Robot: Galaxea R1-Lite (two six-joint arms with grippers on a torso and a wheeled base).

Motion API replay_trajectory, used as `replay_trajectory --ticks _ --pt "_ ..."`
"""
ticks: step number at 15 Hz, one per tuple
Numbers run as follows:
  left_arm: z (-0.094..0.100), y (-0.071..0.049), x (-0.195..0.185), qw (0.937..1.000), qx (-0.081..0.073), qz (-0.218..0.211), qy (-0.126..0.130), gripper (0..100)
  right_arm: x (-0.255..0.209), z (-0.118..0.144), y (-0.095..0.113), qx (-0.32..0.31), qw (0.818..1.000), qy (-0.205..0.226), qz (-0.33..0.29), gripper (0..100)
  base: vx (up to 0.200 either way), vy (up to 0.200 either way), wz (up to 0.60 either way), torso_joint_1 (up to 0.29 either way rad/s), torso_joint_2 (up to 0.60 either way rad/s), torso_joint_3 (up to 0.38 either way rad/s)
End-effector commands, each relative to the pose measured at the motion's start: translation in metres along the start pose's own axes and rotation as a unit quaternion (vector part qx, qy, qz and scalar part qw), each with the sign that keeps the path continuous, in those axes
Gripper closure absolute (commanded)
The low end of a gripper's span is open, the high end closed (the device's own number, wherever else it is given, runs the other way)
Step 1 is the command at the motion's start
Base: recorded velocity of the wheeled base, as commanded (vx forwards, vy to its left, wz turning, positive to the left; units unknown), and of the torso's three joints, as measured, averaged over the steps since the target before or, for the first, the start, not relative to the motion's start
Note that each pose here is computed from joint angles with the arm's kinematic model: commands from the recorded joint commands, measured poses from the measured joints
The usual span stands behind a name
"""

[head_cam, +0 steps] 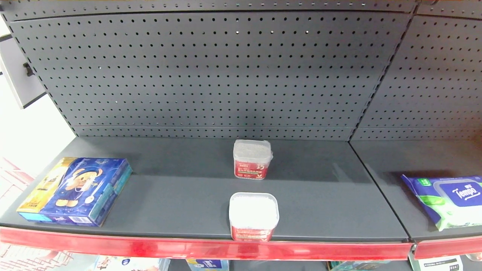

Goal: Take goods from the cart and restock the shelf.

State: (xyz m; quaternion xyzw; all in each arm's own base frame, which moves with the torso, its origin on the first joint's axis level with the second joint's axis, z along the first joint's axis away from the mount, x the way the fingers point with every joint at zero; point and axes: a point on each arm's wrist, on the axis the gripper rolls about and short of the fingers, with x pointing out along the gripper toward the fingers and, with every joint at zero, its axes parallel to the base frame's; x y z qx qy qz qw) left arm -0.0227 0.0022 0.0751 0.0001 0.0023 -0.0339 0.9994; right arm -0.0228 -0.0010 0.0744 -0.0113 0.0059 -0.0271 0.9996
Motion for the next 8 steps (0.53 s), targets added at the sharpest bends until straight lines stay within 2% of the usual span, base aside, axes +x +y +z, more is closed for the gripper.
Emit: replay_trajectory --ticks 1,8 --pt "-0.0001 0.0000 0.0000 1.0000 0.000 0.000 0.000 0 0.0001 0.0000 0.0000 0.000 1.000 0.000 0.000 0 0.000 0.000 0.00 0.000 0.00 0.000" --pt "-0.0001 0.0000 0.0000 1.0000 0.000 0.001 0.000 0 0.0001 0.0000 0.0000 0.000 1.000 0.000 0.000 0 0.000 0.000 0.00 0.000 0.00 0.000"
